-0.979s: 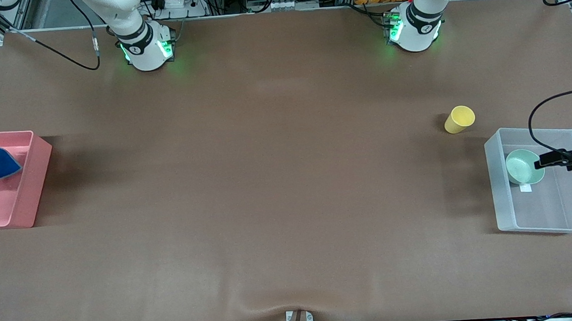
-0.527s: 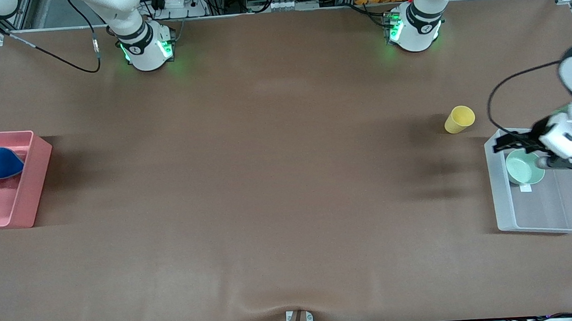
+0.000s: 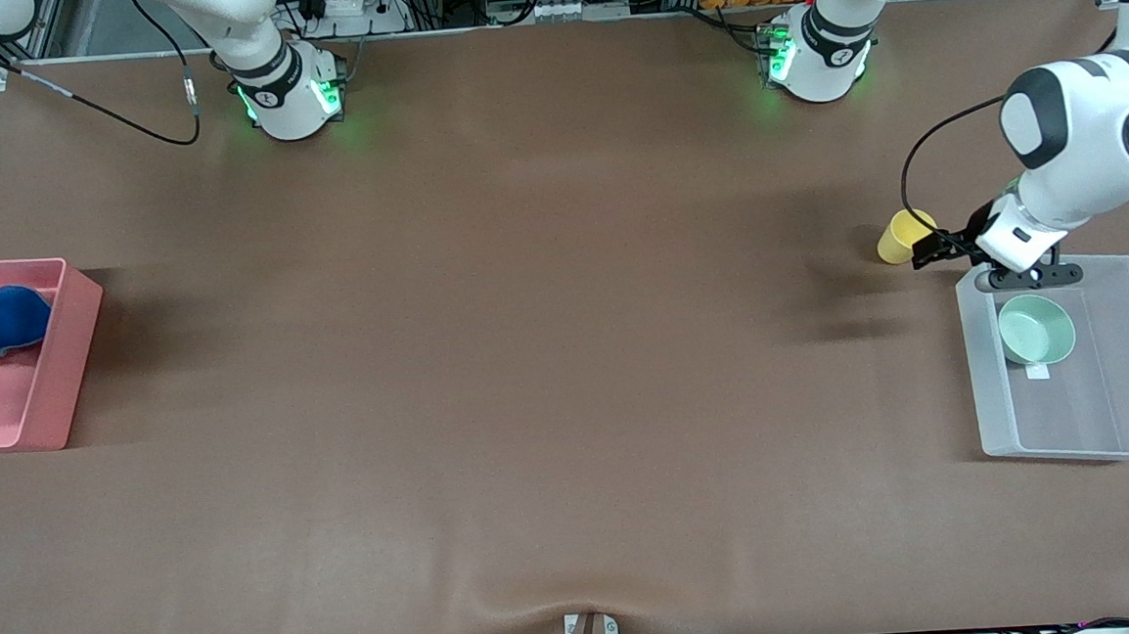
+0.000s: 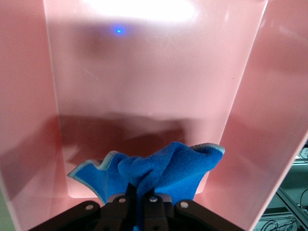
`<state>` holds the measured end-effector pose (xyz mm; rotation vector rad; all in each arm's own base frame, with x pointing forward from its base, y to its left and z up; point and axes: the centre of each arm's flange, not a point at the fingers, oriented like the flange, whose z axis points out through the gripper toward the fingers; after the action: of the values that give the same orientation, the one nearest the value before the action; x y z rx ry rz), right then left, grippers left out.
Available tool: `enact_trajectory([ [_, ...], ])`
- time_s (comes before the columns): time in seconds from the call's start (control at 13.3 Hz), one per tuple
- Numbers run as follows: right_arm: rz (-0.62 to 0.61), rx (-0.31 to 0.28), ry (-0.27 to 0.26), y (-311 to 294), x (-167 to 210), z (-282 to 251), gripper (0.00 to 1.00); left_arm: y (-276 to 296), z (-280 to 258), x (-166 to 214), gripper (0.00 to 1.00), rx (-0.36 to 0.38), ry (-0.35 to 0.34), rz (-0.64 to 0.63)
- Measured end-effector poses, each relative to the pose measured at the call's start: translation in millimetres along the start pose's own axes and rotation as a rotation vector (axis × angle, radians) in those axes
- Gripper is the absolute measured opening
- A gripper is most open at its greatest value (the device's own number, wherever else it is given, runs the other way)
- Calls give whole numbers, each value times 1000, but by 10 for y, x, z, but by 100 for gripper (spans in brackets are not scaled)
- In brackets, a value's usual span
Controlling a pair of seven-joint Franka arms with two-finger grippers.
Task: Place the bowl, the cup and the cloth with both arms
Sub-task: 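Release the bowl in the clear bin and reach the left gripper to the cup, then grasp the yellow cup with the left gripper and carry it over the clear bin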
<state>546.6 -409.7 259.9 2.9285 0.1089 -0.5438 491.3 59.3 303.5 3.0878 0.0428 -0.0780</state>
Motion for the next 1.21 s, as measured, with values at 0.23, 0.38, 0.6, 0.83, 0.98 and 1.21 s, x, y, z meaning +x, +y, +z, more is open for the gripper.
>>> enact_trajectory([
  [0.23,-3,20,-14,6,10,170,7,-42,266,-224,100,5,1,-13],
  [0.38,0,39,-11,-16,42,255,7,-95,310,-293,100,7,-3,-26],
  [0.6,3,42,6,22,63,376,7,-222,317,-341,100,14,-2,-44],
  [0.83,-6,38,27,81,76,511,7,-270,383,-407,100,18,-7,-49],
  [0.98,-6,40,30,112,72,608,7,-261,464,-482,100,19,-21,-46],
  [1.21,-9,38,36,111,91,649,7,-296,541,-563,100,34,-23,-36],
])
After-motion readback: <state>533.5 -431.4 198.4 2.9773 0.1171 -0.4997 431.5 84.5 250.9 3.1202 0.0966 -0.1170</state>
